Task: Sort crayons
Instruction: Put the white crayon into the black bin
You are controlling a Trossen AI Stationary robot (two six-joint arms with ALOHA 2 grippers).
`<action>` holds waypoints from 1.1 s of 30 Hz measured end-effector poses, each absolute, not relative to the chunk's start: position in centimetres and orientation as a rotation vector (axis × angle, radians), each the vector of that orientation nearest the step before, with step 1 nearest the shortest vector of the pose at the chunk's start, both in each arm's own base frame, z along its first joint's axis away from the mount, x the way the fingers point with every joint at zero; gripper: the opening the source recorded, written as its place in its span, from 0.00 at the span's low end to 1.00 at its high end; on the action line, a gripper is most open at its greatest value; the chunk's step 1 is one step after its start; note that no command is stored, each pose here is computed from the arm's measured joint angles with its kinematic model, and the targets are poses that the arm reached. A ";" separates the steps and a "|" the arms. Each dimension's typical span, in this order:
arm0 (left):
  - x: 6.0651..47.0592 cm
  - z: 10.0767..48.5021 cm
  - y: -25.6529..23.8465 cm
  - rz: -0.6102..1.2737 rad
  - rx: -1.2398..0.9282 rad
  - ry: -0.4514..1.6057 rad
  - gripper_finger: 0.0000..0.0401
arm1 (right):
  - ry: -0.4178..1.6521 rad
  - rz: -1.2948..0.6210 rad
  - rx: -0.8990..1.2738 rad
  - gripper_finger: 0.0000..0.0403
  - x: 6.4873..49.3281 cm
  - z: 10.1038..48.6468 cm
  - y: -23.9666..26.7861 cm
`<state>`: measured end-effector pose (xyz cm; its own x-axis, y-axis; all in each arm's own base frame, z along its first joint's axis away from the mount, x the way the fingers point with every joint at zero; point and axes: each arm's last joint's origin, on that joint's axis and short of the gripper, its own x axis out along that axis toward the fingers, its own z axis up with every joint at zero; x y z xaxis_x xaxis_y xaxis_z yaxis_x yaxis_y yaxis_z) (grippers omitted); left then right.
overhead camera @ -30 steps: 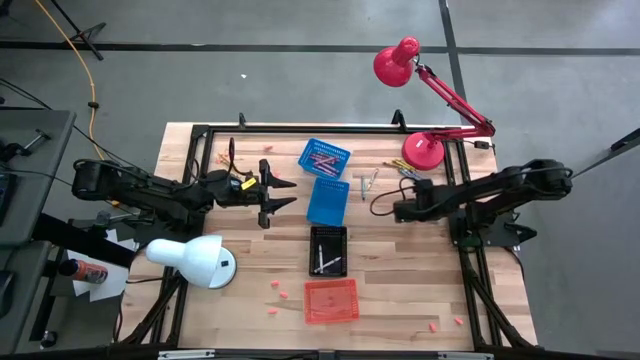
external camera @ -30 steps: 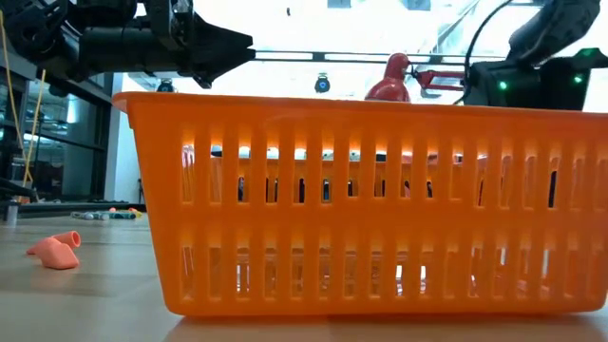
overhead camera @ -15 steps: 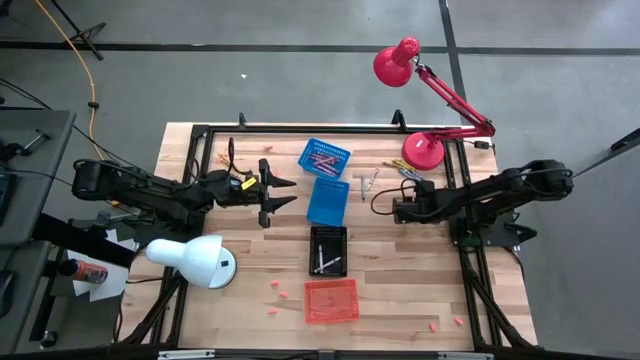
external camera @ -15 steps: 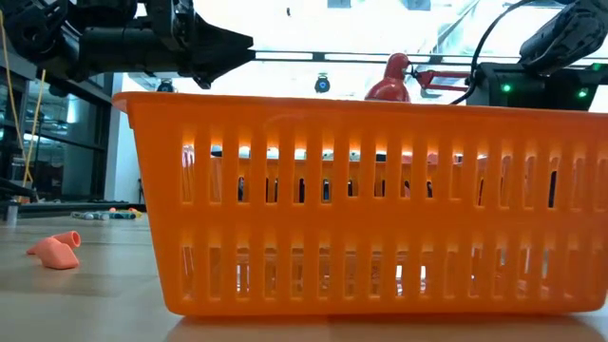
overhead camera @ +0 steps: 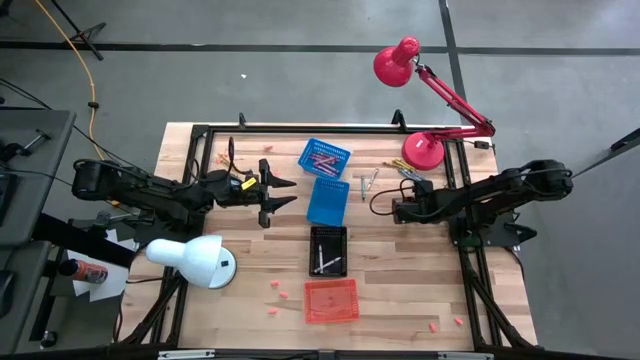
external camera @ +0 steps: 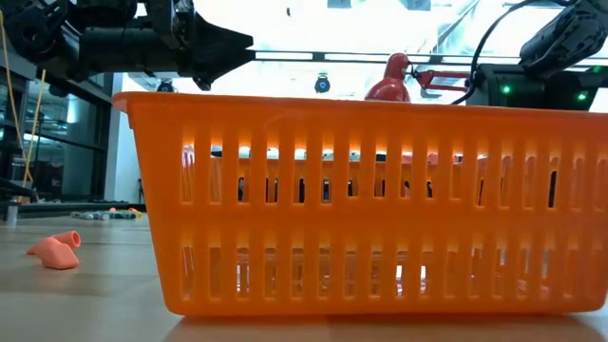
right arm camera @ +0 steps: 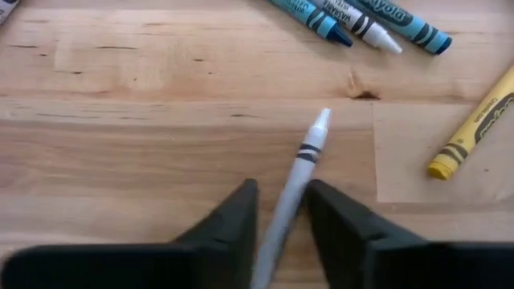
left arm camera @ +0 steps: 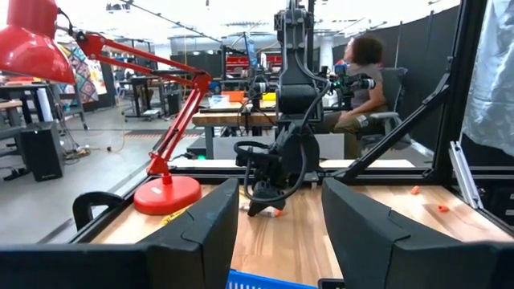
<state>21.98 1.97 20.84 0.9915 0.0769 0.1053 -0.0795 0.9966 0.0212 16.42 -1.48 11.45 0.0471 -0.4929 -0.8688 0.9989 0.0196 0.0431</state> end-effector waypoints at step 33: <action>21.9 20.9 2.3 0.178 0.065 -0.109 0.42 | 0.069 -0.311 0.058 0.01 24.8 19.2 0.0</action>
<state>21.94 2.25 20.93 0.9783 0.1732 0.1136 -0.1803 0.9821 0.0546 24.78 0.03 19.17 0.9497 -0.3035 -0.0770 0.3075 0.9504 0.0465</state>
